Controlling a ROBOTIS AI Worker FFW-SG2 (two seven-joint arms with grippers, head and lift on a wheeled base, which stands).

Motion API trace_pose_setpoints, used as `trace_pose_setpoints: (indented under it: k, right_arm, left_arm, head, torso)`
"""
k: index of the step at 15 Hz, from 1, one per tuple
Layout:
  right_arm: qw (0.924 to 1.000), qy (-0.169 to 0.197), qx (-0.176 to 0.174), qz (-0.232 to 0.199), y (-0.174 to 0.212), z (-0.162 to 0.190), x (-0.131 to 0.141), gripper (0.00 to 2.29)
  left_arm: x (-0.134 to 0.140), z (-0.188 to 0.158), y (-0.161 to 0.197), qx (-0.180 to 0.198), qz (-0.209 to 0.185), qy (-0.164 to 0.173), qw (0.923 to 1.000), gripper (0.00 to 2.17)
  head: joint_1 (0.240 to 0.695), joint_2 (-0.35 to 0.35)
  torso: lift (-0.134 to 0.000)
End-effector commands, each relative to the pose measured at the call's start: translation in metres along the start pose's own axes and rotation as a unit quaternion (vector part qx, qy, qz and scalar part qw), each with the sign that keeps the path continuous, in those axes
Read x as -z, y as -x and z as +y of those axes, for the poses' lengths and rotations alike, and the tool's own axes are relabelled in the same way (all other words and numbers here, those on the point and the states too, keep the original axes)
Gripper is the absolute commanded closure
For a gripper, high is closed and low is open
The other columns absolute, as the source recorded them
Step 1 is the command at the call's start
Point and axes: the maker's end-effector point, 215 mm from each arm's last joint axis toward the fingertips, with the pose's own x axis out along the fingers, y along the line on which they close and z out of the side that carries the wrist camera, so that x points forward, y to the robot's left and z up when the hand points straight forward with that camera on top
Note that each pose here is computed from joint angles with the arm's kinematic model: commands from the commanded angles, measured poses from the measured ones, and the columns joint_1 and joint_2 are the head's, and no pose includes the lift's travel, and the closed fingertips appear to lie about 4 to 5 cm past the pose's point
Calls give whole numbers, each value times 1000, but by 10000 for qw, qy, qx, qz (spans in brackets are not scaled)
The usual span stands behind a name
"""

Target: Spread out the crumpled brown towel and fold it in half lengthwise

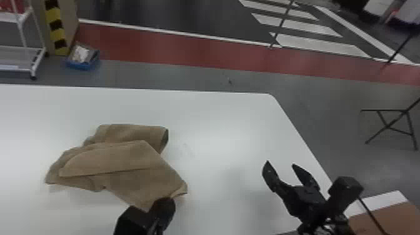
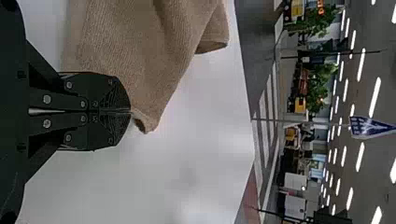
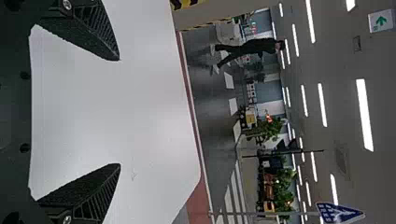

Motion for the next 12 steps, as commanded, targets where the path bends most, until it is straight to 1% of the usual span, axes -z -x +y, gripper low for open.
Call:
trace_pose_setpoints:
  k: [1, 2, 4, 6, 7, 8, 11, 12]
  right_arm:
    - [9997, 119, -188, 33, -2, 16, 4, 63]
    - [9992, 253, -318, 39, -5, 27, 4, 63]
    - [9968, 572, -546, 65, -11, 53, 7, 56]
    - [9938, 719, -844, 39, -19, 85, 7, 53]
    - [9910, 834, -1043, 41, -23, 104, 8, 53]
    - [9878, 986, -1206, 25, -28, 125, 9, 53]
    - [9791, 1296, -1567, 101, -40, 172, 19, 63]
    - [9762, 1365, -1682, 149, -43, 186, 26, 76]
  left_arm:
    - [-33, 27, 15, -229, -273, 103, 9993, 1376]
    - [-42, 43, 22, -350, -284, 150, 9989, 1376]
    - [-77, 90, 44, -717, -553, 144, 9958, 1376]
    - [-91, 138, 68, -1098, -628, 310, 9915, 1376]
    - [-95, 161, 79, -1279, -665, 394, 9888, 1376]
    - [-94, 188, 93, -1506, -679, 459, 9852, 1376]
    - [-88, 246, 127, -1974, -702, 645, 9757, 1376]
    - [-87, 260, 136, -2100, -721, 676, 9727, 1376]
  head:
    - [695, -350]
    - [695, -350]
    - [695, -350]
    - [695, -350]
    - [695, -350]
    - [695, -325]
    - [695, -182]
    - [695, -95]
  torso:
    - [-124]
    - [-124]
    - [-124]
    - [-124]
    - [-124]
    - [-124]
    - [-124]
    - [-124]
